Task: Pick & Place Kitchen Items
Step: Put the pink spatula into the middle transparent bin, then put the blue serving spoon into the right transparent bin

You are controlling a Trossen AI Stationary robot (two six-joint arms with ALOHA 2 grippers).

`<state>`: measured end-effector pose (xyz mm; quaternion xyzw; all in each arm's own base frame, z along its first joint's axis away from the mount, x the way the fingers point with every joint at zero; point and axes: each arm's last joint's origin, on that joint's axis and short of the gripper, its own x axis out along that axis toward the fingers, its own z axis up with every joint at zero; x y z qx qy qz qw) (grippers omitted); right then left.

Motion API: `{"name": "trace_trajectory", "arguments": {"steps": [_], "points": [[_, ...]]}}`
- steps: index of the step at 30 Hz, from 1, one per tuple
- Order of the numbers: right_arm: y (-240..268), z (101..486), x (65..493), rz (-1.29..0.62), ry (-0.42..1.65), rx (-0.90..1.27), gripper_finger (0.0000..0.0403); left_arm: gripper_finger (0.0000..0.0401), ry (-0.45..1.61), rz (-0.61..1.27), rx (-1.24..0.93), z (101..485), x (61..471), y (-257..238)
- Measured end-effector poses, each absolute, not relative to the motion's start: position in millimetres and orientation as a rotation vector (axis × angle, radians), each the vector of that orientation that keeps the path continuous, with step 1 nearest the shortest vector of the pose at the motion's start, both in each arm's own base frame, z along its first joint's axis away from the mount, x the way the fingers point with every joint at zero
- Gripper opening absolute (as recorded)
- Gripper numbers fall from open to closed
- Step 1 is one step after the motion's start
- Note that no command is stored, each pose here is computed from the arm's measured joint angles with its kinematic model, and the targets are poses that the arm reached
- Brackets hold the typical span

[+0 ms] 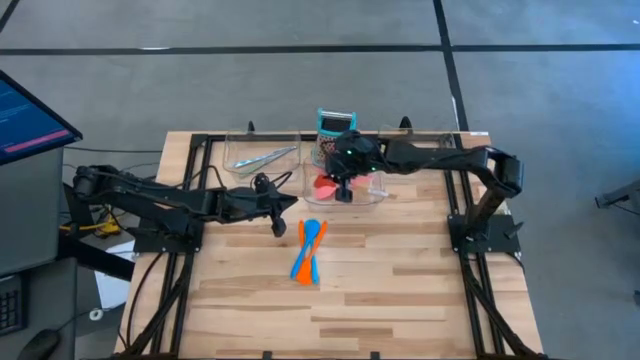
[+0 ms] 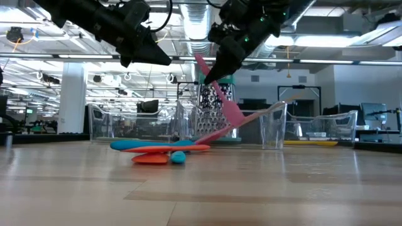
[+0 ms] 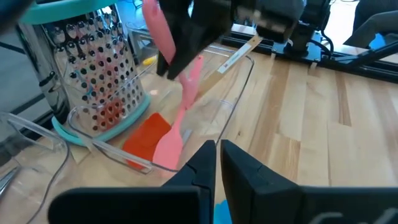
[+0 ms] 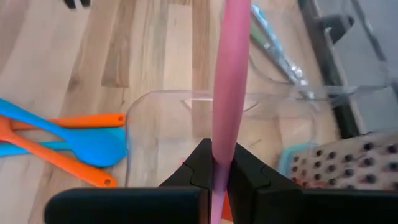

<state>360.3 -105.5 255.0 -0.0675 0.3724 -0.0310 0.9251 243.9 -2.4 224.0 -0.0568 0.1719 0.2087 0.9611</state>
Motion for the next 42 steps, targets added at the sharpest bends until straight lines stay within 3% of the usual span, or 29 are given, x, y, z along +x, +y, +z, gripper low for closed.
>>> {"name": "trace_trajectory", "arguments": {"steps": [8, 24, 36, 42], "points": [[-101.1, 293.1, 364.8, -0.021, 0.699, -0.125, 0.0016, 0.0011, 0.348, 0.423, -0.116, 224.0, 243.9, -2.4], [-113.8, 231.5, 373.1, 0.036, 0.96, 0.08, 0.0016, 0.0011, 0.349, 0.423, -0.117, 224.0, 243.9, -2.5], [-129.8, 222.9, 363.0, -0.003, 1.037, 0.189, 0.0017, 0.0011, 0.348, 0.423, -0.118, 224.1, 244.1, -2.5], [-129.9, 222.7, 362.6, -0.003, 1.041, 0.188, 0.0094, 0.0011, 0.342, 0.428, -0.143, 224.2, 244.1, -2.5]]}}
